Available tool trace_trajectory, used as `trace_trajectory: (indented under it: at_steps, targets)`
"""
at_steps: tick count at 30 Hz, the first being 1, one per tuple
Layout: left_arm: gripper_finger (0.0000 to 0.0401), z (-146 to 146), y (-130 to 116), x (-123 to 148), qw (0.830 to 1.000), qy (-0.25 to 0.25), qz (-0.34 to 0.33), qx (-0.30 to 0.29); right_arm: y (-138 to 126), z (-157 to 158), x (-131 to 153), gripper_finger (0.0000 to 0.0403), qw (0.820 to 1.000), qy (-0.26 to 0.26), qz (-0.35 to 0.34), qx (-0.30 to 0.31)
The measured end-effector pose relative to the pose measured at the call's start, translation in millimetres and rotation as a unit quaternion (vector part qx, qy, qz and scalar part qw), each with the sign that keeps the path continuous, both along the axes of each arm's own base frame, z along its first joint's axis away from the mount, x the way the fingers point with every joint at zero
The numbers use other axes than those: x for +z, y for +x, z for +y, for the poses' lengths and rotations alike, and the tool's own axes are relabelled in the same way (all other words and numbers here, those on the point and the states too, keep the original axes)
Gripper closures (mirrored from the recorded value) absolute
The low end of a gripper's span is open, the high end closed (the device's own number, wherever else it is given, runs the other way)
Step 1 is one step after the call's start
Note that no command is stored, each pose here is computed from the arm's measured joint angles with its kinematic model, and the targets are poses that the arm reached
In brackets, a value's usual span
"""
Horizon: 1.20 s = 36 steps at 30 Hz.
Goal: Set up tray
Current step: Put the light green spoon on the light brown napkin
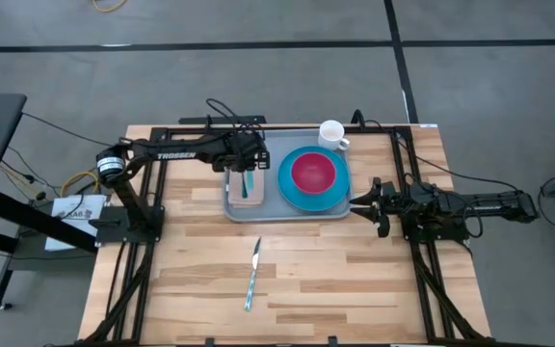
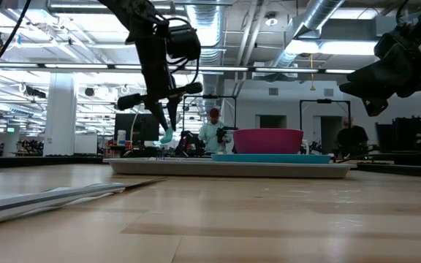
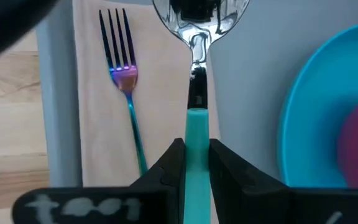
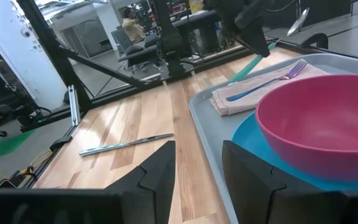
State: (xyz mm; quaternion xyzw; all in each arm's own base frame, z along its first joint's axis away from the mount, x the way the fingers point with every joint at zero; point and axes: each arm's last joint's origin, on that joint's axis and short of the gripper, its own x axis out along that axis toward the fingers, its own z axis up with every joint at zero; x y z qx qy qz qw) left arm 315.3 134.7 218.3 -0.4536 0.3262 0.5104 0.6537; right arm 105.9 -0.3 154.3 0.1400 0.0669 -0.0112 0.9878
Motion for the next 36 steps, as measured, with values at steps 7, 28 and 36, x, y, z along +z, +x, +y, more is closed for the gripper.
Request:
trace_trajectory:
  at_steps: [7, 28, 36]
  targets:
    - [0.0372, -2, -5, -15, 1.0, -0.012, 0.0, 0.009, 0, 0, 0, 0.028, 1.0, 0.0, 0.0, 0.0]
    - [0.0372, 2, 0, -57, 0.999, -0.046, -0.01, 0.013, 0, 0, 0, 0.028, 1.0, 0.0, 0.0, 0.0]
    - [0.0372, 4, 2, -71, 0.999, -0.049, 0.013, 0.004, 0, 0, 0, 0.028, 1.0, 0.0, 0.0, 0.0]
